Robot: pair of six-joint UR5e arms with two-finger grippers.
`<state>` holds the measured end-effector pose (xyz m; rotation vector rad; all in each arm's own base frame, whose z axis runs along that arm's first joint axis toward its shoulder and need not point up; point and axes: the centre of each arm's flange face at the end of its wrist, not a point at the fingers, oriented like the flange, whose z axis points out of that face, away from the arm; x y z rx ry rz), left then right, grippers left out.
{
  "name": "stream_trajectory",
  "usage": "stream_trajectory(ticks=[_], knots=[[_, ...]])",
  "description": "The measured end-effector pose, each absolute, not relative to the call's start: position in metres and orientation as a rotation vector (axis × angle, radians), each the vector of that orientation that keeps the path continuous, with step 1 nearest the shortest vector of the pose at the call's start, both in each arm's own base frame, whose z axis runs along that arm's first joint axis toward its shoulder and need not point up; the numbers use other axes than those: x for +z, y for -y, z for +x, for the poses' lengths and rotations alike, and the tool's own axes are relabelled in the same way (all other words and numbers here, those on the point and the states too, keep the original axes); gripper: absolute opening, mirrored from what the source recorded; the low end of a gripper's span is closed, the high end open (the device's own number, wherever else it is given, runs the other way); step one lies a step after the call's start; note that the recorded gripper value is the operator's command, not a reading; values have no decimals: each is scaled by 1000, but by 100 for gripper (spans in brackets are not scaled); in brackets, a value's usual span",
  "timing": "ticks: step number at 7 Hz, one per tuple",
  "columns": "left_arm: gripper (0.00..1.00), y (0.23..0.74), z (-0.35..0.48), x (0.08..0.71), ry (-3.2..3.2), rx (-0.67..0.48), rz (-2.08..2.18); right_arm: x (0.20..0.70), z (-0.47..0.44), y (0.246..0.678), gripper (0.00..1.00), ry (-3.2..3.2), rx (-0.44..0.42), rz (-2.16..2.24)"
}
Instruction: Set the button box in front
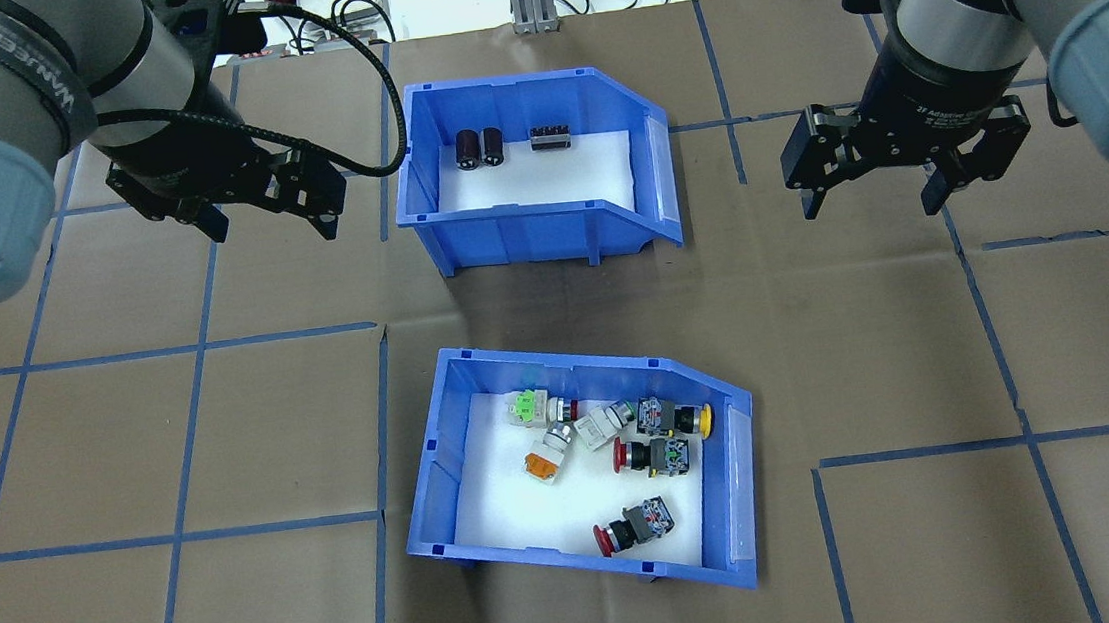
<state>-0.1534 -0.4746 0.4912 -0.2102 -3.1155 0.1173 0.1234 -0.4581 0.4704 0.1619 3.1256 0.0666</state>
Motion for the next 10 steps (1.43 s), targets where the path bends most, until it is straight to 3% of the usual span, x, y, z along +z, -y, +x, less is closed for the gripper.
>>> stream_trajectory(ticks=[10], knots=[[99,469,-154,488,3113,111,-200,471,122,460,100,-3129,59,147]])
